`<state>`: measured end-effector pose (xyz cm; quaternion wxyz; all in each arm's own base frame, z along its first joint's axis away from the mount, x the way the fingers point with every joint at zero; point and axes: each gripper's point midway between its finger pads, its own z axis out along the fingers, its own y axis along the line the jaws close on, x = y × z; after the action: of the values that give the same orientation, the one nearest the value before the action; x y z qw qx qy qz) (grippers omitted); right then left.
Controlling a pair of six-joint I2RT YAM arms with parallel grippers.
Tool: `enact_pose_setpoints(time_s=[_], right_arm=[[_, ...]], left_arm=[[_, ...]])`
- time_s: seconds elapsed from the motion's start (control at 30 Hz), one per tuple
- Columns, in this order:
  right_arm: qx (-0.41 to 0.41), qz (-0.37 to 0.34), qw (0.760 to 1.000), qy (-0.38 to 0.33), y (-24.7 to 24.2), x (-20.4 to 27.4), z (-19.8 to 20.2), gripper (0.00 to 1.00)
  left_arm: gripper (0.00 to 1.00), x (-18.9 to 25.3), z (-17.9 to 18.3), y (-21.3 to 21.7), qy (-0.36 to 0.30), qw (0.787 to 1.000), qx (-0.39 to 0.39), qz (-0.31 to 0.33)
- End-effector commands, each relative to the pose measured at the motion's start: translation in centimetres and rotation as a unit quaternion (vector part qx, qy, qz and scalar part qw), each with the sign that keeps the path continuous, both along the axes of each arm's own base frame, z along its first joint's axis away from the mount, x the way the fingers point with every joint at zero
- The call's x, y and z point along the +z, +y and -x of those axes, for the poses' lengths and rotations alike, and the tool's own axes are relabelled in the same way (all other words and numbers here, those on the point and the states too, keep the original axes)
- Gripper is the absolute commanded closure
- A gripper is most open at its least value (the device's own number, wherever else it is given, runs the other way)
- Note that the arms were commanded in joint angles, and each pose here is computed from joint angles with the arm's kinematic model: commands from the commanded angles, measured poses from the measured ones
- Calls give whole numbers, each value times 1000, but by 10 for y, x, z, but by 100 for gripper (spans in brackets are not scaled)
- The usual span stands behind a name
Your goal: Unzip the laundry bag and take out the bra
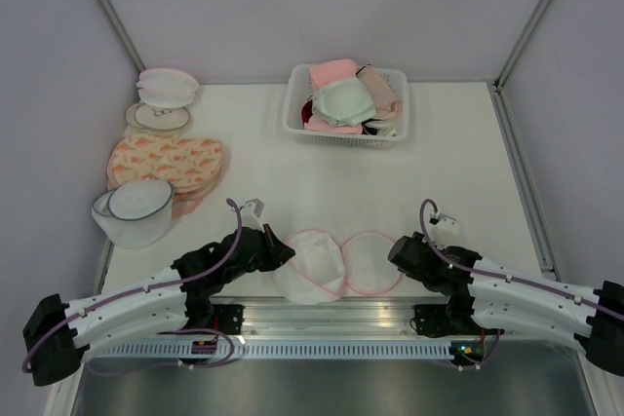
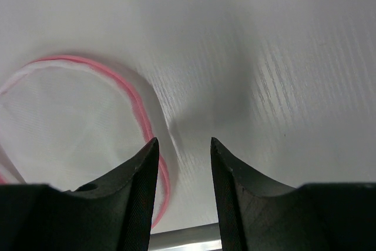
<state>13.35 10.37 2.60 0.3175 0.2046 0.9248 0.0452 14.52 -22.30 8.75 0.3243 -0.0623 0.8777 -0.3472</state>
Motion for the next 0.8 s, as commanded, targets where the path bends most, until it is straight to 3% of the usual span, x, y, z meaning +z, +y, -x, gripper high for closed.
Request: enact_pose_setpoints(time_s=[0.0,0.43,0.77], right_arm=[[13,5,1000,10,5,-3,1,54],[12,-25,999,-28,6,15,-6,55],[12,-10,1000,-19,4,14,-5,52]], left_arm=[[98,3,-3,-3,0,1000,9,17],[98,1,-2,-3,3,1000,9,16],[98,3,-2,-5,1,1000,7,19]])
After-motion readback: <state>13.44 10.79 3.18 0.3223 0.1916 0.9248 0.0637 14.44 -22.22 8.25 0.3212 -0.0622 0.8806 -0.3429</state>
